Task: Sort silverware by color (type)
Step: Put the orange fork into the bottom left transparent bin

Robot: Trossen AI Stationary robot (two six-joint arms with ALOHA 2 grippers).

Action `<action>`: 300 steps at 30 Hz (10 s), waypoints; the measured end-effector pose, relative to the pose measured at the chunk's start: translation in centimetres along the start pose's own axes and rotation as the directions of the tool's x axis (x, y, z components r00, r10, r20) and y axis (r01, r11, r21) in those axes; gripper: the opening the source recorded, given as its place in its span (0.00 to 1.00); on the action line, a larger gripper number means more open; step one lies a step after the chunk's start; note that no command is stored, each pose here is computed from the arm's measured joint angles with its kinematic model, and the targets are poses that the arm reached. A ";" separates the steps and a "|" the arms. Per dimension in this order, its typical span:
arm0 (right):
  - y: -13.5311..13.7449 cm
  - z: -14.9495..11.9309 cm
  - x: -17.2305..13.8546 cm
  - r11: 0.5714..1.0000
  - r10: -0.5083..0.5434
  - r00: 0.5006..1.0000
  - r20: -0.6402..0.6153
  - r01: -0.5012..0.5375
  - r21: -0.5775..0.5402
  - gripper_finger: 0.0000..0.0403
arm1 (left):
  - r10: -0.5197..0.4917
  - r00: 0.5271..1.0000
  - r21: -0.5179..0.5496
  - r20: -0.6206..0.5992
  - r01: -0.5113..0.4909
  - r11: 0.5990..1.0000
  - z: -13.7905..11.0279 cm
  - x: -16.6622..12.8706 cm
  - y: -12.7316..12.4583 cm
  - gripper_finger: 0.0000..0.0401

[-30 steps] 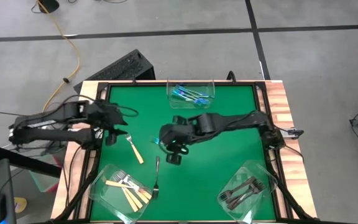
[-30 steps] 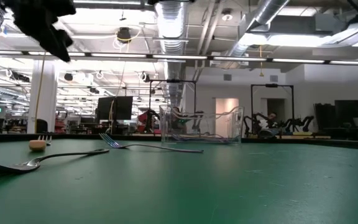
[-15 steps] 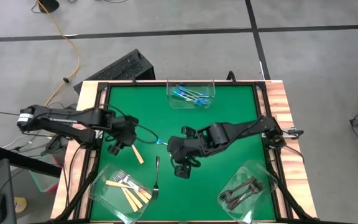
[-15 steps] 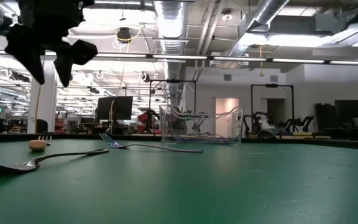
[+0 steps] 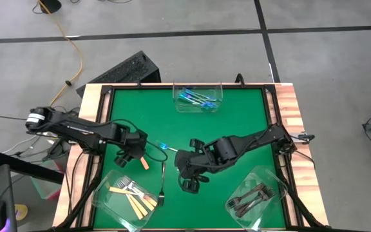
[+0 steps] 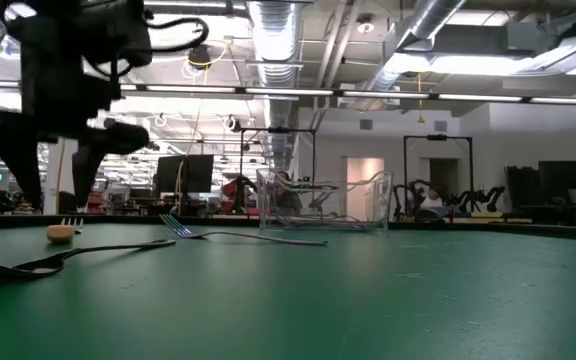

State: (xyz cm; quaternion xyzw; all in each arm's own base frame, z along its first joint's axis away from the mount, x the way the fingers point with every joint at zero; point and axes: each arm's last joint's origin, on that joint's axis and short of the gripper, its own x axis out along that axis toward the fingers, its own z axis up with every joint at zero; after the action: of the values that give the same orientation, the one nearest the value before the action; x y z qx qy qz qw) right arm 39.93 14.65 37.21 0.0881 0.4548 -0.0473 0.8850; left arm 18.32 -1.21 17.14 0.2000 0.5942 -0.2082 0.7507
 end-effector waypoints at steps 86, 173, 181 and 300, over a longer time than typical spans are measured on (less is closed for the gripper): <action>-11.9 -12.5 -27.0 0.906 -0.420 0.727 0.544 0.375 0.198 0.32 | 0.505 0.269 -0.474 0.820 -0.175 0.863 6.2 -20.5 3.3 0.06; -11.2 -0.7 -5.6 0.998 0.033 0.611 0.791 0.017 -0.055 0.71 | 0.362 0.296 -0.328 0.884 -0.160 0.931 8.0 -16.4 7.1 0.07; -11.1 -0.9 -5.3 0.998 0.030 0.632 0.774 0.022 -0.057 0.71 | 0.414 0.275 -0.376 0.868 -0.182 0.909 6.7 -17.5 7.1 0.07; -3.5 -2.2 0.8 0.992 0.129 0.625 0.770 -0.088 -0.094 0.11 | 0.776 0.192 -0.789 0.601 -0.011 0.614 -1.7 -25.1 0.4 0.42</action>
State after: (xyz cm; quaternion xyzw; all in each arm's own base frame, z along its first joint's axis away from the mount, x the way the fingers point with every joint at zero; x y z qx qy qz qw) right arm 38.08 11.62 34.90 0.0657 0.0260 -0.0165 0.9974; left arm 12.01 1.94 41.31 -0.0636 -0.0009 0.1537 0.9861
